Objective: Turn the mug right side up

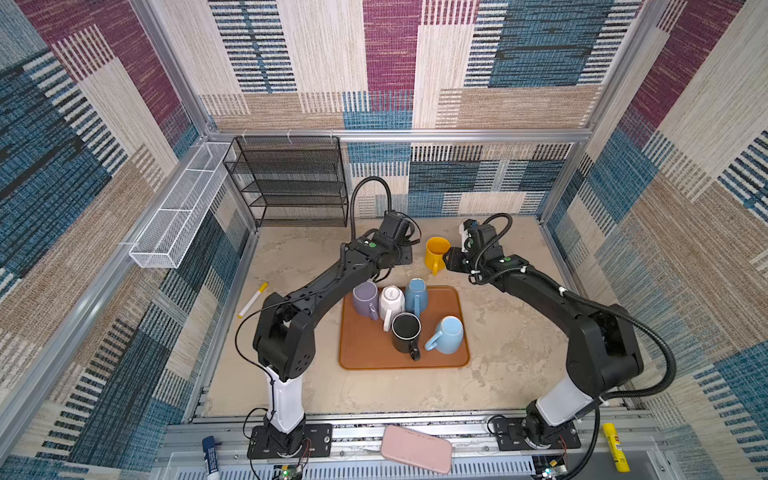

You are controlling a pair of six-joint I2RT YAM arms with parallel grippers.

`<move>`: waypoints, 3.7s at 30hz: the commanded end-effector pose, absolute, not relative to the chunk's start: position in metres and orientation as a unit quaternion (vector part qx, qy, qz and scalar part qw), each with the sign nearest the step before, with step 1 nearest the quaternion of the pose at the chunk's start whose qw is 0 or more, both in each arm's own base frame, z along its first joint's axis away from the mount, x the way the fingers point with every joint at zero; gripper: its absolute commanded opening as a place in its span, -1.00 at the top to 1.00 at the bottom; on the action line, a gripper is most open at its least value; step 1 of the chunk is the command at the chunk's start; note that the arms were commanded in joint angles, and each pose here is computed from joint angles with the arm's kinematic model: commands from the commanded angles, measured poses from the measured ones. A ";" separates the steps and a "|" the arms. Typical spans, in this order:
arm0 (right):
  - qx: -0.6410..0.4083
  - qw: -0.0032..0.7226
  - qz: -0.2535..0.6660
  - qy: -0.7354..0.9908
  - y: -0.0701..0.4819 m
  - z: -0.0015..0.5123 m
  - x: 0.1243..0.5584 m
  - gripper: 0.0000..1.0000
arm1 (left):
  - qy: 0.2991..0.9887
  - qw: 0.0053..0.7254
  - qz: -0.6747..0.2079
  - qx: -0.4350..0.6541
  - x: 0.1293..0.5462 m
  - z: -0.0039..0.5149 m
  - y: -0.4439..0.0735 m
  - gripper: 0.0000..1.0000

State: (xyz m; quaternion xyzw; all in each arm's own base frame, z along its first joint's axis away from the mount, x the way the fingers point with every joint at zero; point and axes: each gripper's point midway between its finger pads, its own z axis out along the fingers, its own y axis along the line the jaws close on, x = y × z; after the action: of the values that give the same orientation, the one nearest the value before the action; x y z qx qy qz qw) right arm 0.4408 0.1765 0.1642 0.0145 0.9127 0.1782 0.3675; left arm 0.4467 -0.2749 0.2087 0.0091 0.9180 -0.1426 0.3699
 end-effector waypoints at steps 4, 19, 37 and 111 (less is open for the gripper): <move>0.015 0.354 0.149 0.923 0.186 0.149 0.448 0.13 | 0.911 0.396 -0.116 -0.014 0.446 0.222 -0.236 0.07; 0.004 0.317 0.099 0.943 0.195 0.113 0.463 0.26 | 0.907 0.392 -0.153 -0.019 0.447 0.227 -0.239 0.10; 0.003 0.311 0.056 0.949 0.188 0.101 0.477 0.50 | 0.909 0.387 -0.155 -0.015 0.447 0.226 -0.242 0.13; -0.034 0.402 0.101 0.909 0.161 0.195 0.467 0.33 | 0.937 0.339 -0.074 -0.033 0.414 0.199 -0.199 0.07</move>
State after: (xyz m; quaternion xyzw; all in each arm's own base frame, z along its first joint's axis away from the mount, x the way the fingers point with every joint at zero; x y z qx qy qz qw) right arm 0.4618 0.1513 0.1814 -0.0212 0.9221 0.0784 0.3783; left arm 0.4227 -0.2131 0.2014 -0.0264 0.9318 -0.1021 0.3474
